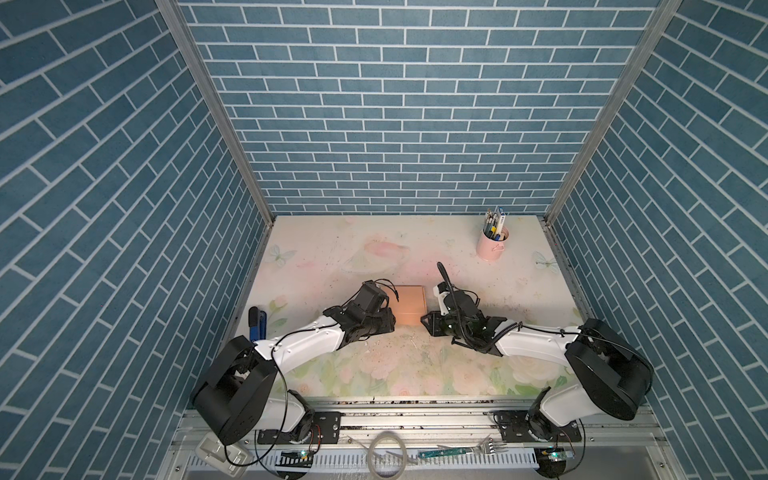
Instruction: Fold the paper box
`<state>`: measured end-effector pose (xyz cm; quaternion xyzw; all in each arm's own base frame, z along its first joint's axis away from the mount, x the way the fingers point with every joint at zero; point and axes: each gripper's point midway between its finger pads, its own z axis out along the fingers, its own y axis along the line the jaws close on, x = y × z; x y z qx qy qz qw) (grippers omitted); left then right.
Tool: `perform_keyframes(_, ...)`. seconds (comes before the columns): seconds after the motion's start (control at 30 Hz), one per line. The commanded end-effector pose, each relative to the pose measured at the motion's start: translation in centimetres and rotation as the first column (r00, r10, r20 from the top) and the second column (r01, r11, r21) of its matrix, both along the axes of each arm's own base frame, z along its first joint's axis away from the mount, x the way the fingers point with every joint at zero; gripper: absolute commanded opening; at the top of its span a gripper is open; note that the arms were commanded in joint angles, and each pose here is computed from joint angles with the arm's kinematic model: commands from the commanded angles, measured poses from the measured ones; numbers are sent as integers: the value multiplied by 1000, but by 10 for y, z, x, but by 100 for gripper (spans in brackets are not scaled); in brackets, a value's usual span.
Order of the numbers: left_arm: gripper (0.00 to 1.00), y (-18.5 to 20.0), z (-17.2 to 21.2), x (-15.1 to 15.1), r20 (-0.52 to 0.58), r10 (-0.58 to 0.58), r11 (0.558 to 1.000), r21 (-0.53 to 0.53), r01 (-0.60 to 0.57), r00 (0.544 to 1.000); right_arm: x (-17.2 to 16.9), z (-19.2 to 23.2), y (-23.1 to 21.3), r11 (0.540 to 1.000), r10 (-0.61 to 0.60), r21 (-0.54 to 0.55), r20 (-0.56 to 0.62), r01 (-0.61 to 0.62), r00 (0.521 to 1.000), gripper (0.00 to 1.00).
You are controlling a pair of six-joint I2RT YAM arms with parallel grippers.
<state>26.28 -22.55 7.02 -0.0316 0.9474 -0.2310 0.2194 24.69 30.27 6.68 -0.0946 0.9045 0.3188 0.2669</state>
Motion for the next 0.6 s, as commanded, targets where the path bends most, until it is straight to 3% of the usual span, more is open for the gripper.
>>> perform_keyframes(0.0,54,-1,-3,-2,2,-19,1000,19,19,1000,-2,13,13,999,11,50,-19,-10,1000,27)
perform_keyframes(0.57,54,7,-25,-9,-29,-19,998,57,20,999,2,-11,6,1000,6,-16,-2,-6,1000,23)
